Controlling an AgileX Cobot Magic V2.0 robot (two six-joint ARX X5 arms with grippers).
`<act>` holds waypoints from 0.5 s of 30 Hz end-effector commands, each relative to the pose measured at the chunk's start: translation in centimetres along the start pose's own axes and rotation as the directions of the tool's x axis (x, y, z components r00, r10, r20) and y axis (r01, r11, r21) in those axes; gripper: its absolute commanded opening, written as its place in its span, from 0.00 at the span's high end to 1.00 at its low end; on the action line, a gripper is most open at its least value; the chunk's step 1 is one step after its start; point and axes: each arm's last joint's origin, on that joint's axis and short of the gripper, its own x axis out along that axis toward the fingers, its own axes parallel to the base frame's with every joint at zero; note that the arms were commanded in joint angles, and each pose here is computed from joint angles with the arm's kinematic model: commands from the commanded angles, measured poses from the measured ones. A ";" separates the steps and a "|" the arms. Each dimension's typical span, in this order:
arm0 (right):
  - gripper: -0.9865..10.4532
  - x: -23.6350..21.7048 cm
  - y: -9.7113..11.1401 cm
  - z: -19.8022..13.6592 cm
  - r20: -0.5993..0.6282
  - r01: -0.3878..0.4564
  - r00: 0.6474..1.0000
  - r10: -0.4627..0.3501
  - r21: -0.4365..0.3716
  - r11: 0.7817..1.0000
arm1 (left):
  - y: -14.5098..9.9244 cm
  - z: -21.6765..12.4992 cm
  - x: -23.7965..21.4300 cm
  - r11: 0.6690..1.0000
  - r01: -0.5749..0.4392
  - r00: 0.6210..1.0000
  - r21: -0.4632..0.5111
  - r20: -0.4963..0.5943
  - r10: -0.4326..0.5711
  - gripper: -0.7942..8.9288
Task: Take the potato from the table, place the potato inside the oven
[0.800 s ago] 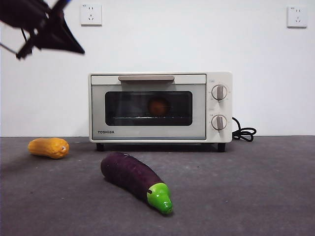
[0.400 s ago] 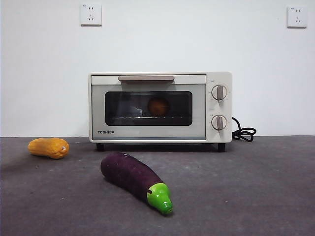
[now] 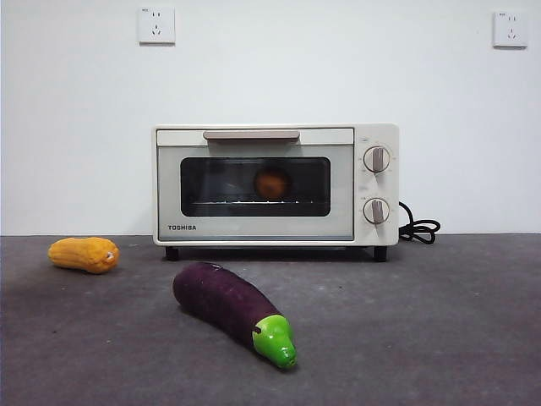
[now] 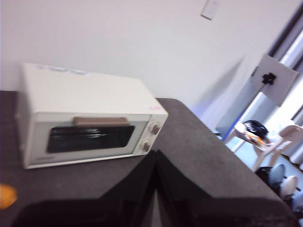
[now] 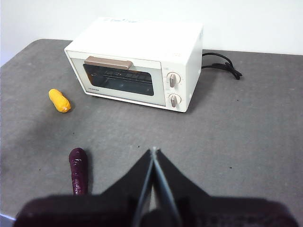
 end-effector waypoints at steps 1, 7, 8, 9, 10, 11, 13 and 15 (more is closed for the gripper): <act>0.91 0.0 -0.1 -0.3 -0.016 0.008 1.000 -0.009 -0.019 1.000 | -0.4 -1.1 -2.6 0.999 -0.034 0.999 0.043 0.009 0.034 0.93; 0.91 0.0 -0.1 -0.3 -0.016 0.008 1.000 -0.008 -0.019 1.000 | -0.5 -3.2 -5.7 0.993 -0.113 0.993 0.029 -0.028 0.114 0.92; 0.91 0.0 -0.1 -0.3 -0.016 0.008 1.000 -0.008 -0.019 1.000 | -0.4 -3.5 -5.8 0.992 -0.120 0.991 0.025 -0.047 0.121 0.92; 0.91 0.0 -0.1 -0.3 -0.016 0.008 1.000 -0.008 -0.019 1.000 | -0.4 -3.7 -5.9 0.992 -0.128 0.989 0.019 -0.070 0.129 0.92; 0.91 0.0 -0.1 -0.3 -0.016 0.008 1.000 -0.008 -0.019 1.000 | -0.3 -3.9 -5.9 0.991 -0.134 0.987 0.016 -0.089 0.135 0.92; 0.91 0.0 -0.1 -0.3 -0.016 0.008 1.000 -0.009 -0.019 1.000 | -0.2 -4.0 -5.7 0.990 -0.142 0.983 0.011 -0.112 0.143 0.92; 0.91 0.0 -0.1 -0.3 -0.016 0.008 1.000 -0.009 -0.019 1.000 | 0.0 -4.2 -5.4 0.988 -0.157 0.976 0.004 -0.152 0.156 0.92; 0.91 0.0 -0.1 -0.3 -0.016 0.008 1.000 -0.009 -0.019 1.000 | 0.2 -4.1 -4.8 0.985 -0.171 0.968 -0.003 -0.188 0.168 0.92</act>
